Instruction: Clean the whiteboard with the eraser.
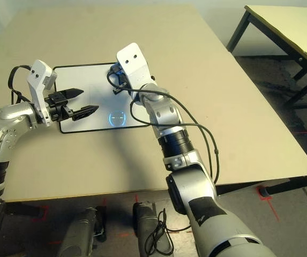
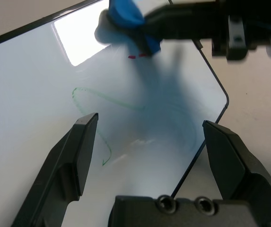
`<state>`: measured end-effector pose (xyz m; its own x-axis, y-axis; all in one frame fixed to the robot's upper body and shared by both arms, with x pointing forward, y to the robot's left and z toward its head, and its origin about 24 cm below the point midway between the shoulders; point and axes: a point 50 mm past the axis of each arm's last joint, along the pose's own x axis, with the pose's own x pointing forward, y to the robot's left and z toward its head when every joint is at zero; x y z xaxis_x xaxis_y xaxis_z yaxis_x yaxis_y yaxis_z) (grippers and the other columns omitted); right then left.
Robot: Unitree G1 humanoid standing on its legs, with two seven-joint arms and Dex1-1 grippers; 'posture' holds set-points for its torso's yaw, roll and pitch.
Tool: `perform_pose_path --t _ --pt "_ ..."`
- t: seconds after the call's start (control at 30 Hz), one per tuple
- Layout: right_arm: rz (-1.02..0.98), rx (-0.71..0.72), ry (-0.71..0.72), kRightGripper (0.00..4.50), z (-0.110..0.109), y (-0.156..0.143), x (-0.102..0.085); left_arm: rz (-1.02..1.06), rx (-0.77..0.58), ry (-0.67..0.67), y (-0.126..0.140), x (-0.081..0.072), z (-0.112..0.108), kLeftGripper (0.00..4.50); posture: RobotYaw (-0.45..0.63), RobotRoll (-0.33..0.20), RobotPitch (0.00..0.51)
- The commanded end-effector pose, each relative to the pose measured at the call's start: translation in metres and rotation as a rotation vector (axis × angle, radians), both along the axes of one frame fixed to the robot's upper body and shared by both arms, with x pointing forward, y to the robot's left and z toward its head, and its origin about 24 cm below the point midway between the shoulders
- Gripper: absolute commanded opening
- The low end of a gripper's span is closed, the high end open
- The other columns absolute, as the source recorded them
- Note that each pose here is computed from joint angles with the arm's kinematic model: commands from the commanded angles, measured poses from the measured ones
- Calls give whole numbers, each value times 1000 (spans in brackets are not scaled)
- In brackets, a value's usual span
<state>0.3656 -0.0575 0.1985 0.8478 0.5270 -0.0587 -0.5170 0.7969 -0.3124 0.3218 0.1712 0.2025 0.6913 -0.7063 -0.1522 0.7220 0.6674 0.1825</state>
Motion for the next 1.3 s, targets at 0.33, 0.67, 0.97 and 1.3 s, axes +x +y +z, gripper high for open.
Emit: perform_pose_path --t 0.33,0.67,0.97,1.3 --pt "-42 -46 104 2 -22 -5 6 -10 2 -1 -1 -1 1 4500 -10 0 204" --pt "-106 -6 62 2 -9 -18 17 -11 3 1 -2 -2 0 4500 -13 0 207" --pt "10 -31 135 2 -33 10 -3 -11 4 1 -2 -1 0 4500 -12 0 208" --pt "-113 2 43 2 -5 -18 19 -5 8 1 0 -3 0 4500 -5 0 213"
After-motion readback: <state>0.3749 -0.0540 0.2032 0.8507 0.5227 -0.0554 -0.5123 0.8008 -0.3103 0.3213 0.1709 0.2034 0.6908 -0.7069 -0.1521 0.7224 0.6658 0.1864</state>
